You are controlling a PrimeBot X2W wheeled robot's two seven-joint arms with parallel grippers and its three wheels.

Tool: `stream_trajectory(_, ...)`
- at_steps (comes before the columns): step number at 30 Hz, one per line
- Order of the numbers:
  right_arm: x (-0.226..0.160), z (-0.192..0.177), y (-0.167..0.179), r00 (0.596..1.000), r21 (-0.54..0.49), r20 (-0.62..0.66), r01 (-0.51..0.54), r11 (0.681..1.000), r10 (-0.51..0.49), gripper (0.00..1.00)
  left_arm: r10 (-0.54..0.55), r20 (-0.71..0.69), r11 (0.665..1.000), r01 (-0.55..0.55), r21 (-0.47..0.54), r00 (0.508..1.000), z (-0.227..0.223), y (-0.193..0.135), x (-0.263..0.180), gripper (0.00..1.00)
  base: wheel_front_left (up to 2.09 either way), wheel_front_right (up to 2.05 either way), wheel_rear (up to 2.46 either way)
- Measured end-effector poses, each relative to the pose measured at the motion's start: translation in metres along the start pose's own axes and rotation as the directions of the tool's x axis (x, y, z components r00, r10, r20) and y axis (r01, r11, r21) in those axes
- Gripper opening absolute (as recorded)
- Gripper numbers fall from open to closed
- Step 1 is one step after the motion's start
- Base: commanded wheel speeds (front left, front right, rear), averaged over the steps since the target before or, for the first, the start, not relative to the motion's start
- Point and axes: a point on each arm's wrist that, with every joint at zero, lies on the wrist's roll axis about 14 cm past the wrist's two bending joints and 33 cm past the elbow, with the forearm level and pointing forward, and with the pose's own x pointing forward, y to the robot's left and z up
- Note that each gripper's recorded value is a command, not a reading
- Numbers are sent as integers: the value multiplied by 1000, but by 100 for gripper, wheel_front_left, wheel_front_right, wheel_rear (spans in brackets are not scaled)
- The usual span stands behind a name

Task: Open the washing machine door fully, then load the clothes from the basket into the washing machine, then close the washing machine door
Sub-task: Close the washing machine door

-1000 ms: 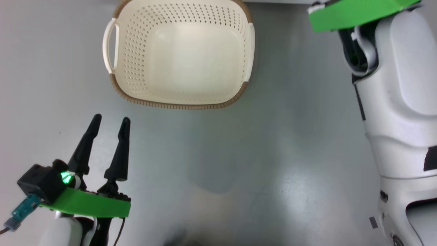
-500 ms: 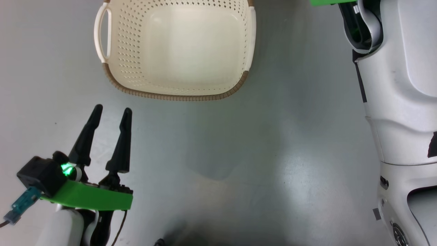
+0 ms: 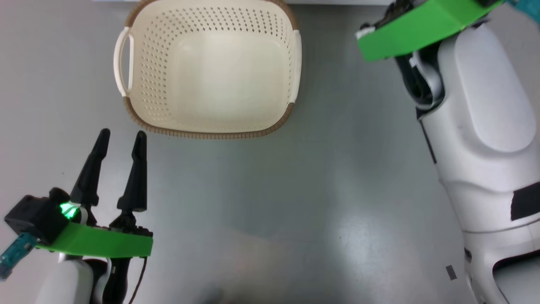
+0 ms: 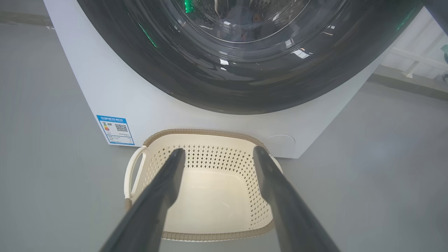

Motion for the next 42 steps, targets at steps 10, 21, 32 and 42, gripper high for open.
stream_trajectory(10, -31, 3, 18, 998, -7, -65, -14, 1000, 13, 0, -14, 58, 1000, 14, -5, 998, 22, -8, -7, 100, 0, 0, 0)
stream_trajectory(21, -81, 13, 14, 989, -8, -134, 62, 998, -62, 36, -6, 125, 1000, 5, 6, 992, 48, -9, -21, 100, 0, 0, 0)
stream_trajectory(32, -146, 28, 8, 966, -14, -186, 179, 984, -179, 100, -11, 162, 1000, 10, 6, 987, 62, -18, -46, 100, 0, 0, 0)
stream_trajectory(42, -214, 54, -5, 928, -40, -193, 318, 947, -319, 100, -34, 179, 999, 31, 23, 983, 69, -28, -69, 100, 0, 0, 0)
